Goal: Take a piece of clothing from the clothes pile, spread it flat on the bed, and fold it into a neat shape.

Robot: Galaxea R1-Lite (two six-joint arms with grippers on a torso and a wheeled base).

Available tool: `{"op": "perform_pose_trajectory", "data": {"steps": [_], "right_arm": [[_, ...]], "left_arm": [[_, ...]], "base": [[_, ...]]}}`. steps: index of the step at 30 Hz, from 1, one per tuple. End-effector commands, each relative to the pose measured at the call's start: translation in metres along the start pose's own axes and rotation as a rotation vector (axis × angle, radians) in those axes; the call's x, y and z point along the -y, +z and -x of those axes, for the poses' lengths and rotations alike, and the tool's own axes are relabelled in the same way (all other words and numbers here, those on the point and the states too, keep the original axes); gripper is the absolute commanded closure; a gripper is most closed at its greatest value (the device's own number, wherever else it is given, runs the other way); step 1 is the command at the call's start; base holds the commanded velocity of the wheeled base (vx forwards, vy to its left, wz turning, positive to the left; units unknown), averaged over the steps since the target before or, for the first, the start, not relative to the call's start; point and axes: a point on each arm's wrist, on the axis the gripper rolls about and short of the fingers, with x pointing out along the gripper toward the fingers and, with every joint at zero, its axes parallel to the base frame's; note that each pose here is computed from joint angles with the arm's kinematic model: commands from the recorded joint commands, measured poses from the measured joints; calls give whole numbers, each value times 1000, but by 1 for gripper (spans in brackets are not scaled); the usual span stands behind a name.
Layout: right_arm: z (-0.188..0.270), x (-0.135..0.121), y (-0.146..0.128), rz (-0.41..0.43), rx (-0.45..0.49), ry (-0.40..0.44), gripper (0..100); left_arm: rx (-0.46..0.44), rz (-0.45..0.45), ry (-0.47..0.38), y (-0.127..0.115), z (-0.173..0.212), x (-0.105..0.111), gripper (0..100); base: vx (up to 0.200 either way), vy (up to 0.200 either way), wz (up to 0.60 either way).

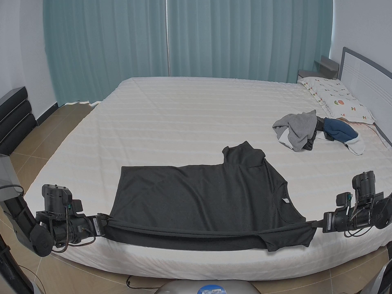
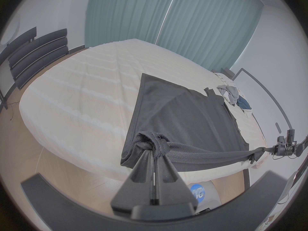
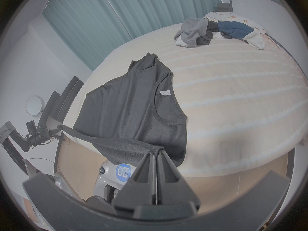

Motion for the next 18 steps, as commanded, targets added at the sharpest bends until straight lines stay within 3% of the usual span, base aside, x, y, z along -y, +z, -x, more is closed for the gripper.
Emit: {"op": "perform_pose_trajectory", "data": {"steps": [1,12,18], "right_arm": [[-13,4,5,-12,-22,-3,100],[-37,5,24,-5,-18,7,100],[-40,0,40,-34,30,21,100]], "left_arm": [[-10,7,8,7,-12,-1,100],[-58,18,22,24,-28,1,100],[-71,21,29,25,-36,-1,100]], "base": [[0,0,0],[0,0,0],[0,0,0]]}}
